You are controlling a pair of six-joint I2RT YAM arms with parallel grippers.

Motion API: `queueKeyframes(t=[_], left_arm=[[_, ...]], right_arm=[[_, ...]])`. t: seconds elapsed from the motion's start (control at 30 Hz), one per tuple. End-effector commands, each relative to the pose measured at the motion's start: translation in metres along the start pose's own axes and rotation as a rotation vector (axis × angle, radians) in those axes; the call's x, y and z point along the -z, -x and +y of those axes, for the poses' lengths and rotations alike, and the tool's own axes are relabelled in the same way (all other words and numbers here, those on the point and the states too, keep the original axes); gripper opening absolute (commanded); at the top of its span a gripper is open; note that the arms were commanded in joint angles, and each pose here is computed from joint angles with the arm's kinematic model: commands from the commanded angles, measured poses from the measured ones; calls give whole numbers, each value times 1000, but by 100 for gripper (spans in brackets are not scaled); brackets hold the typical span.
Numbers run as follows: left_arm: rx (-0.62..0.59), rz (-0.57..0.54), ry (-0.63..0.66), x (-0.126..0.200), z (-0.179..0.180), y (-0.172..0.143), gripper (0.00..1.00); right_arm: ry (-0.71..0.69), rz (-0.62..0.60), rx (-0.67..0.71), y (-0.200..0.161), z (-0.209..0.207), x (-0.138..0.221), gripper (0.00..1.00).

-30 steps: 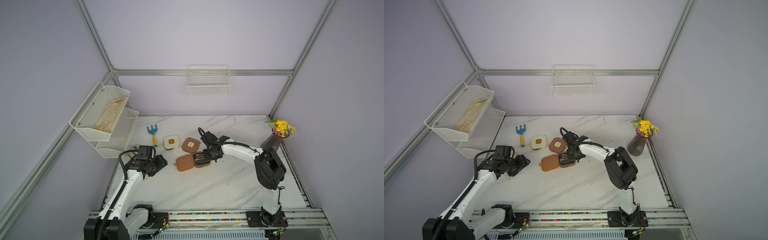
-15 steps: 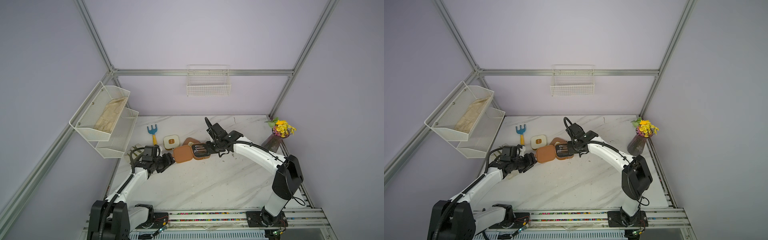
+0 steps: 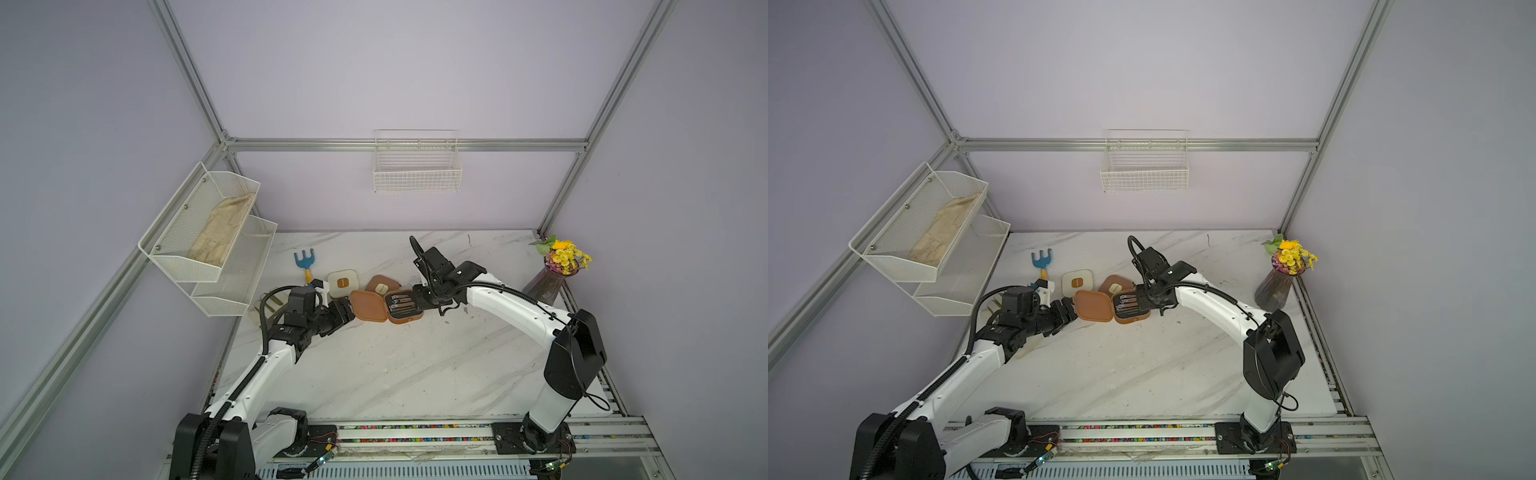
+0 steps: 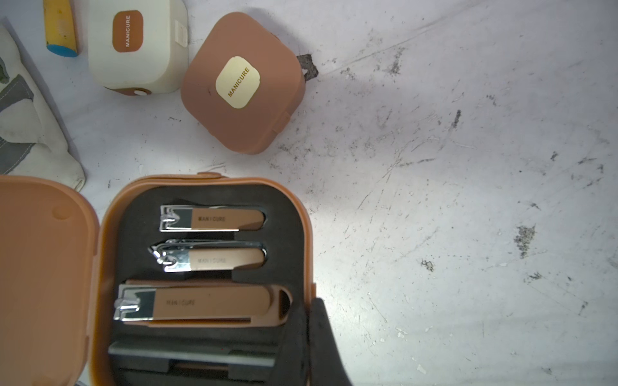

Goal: Organize nail clipper sets
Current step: Place the storage box at the center of the board.

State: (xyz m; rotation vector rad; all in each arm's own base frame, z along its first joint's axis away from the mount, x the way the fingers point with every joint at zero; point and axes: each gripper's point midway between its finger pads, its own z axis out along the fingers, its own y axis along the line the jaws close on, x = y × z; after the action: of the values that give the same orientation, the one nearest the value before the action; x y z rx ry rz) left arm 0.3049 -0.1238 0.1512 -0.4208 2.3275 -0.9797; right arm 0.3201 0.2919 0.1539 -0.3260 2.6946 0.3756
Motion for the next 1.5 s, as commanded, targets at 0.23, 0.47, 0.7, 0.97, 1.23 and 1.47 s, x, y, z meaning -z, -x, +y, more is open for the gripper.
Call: queueKeyframes(t=[0.23,0.47,0.7,0.97,1.23,1.47], left_arm=[[-17,42,-22,-14,-7,-16,71],[-24,80,-11,-30,-6,-30,71],[-28,103,41,-38,12,-42,71],[-29,114,118,-40,37,-53,71],[-29,121,142,-42,45,-56,71],[-35,139,156,-49,45,-55,71]], right_arm=[[-22,-3,68,-8,35,-28,0],[-8,-50,12,-22,64,-55,0],[-49,-72,-96,-52,58,-91,0],[-80,-79,-162,-77,45,-108,0],[-108,-123,-152,-72,32,-73,30],[-118,-127,-117,-84,12,-28,58]])
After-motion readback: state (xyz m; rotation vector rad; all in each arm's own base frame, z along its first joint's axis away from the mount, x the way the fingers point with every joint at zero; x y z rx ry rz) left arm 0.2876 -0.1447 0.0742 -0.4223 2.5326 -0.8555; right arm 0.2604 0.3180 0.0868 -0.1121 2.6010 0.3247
